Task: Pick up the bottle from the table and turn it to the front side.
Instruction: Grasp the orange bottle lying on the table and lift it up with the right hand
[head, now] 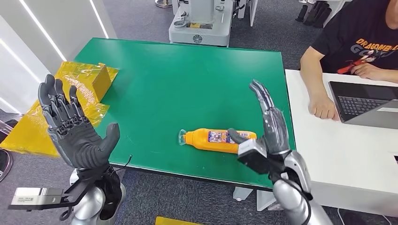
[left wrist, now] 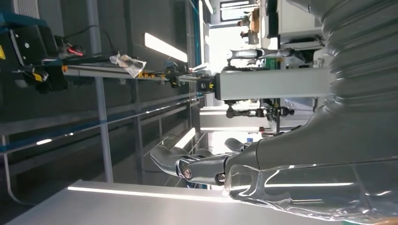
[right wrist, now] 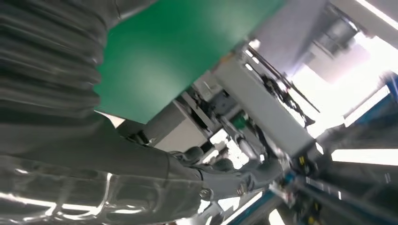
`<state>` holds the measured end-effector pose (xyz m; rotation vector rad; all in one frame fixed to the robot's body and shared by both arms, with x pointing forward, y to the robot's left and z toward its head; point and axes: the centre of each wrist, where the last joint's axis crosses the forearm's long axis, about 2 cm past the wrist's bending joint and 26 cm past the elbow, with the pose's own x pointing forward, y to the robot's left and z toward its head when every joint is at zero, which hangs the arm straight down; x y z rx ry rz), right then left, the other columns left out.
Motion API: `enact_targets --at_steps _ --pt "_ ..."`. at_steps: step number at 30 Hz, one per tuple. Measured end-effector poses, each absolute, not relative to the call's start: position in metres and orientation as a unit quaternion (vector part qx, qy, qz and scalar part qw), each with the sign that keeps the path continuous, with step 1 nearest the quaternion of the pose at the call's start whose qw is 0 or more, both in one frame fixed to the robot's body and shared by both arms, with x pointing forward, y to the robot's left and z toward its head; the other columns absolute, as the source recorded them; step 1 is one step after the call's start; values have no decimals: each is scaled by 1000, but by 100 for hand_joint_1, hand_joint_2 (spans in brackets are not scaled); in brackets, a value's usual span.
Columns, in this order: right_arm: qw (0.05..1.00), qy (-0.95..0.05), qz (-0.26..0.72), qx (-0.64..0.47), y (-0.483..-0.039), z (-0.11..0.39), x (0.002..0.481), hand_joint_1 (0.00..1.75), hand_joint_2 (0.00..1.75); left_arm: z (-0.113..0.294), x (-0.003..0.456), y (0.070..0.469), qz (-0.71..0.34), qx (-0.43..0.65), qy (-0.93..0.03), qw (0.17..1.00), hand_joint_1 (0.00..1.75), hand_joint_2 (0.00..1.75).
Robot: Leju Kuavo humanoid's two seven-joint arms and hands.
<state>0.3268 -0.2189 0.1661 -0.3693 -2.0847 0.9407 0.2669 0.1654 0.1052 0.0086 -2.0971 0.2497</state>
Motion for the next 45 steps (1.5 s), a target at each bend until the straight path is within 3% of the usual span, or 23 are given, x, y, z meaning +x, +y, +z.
enact_targets --at_steps 6,16,30,45 --pt "413 -713 542 -165 -266 204 401 0 175 105 272 166 89 -15 -867 490 0 175" --pt "463 -564 664 -164 -297 233 452 0 175 107 281 165 81 -24 -869 488 0 175" --pt "495 -438 742 -108 -302 190 451 0 175 105 286 168 84 -19 -864 496 0 175" --pt "505 -397 761 -88 -300 162 442 0 175 99 286 171 81 -7 -860 503 0 175"
